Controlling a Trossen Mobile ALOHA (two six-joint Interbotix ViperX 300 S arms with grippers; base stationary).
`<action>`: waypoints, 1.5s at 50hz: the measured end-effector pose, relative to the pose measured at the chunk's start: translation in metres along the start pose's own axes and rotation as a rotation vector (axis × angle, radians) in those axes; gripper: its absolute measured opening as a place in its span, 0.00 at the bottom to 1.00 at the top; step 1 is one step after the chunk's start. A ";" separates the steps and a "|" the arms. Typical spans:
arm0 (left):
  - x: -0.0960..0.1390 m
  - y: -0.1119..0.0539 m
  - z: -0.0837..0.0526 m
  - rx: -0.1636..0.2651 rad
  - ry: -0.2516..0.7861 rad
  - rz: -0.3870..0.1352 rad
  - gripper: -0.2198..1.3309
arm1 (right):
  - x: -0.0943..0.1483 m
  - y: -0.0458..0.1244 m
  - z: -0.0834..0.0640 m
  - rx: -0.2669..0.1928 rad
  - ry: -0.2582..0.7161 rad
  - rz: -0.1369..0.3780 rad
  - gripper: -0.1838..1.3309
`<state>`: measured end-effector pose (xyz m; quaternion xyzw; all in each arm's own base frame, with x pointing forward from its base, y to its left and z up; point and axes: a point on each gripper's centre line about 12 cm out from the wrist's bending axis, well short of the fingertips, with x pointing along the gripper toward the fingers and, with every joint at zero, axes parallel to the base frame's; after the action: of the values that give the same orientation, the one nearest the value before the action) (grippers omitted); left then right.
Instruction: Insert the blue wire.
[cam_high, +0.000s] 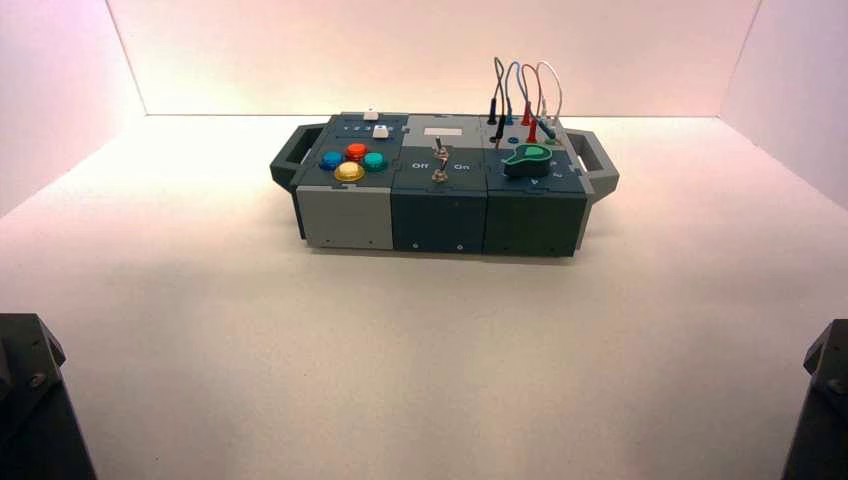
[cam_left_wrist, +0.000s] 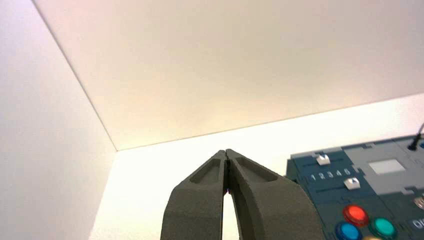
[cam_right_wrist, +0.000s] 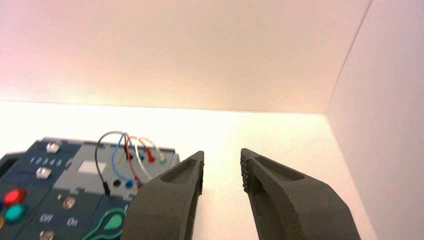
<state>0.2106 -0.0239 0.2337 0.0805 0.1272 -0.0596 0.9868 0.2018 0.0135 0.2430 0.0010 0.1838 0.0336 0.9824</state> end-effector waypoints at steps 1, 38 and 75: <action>0.000 -0.001 0.001 0.002 0.003 -0.006 0.04 | 0.000 0.001 0.000 -0.002 0.008 0.005 0.71; -0.015 -0.052 0.020 0.129 0.174 -0.323 0.04 | 0.022 0.028 0.009 -0.128 0.431 0.130 0.76; -0.013 -0.060 0.013 0.149 0.227 -0.362 0.04 | 0.068 0.068 -0.008 -0.258 0.592 0.239 0.71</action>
<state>0.1929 -0.0833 0.2406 0.1350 0.2449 -0.2354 0.9308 0.2575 0.0853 0.2125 -0.1117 0.4535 0.1701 0.8677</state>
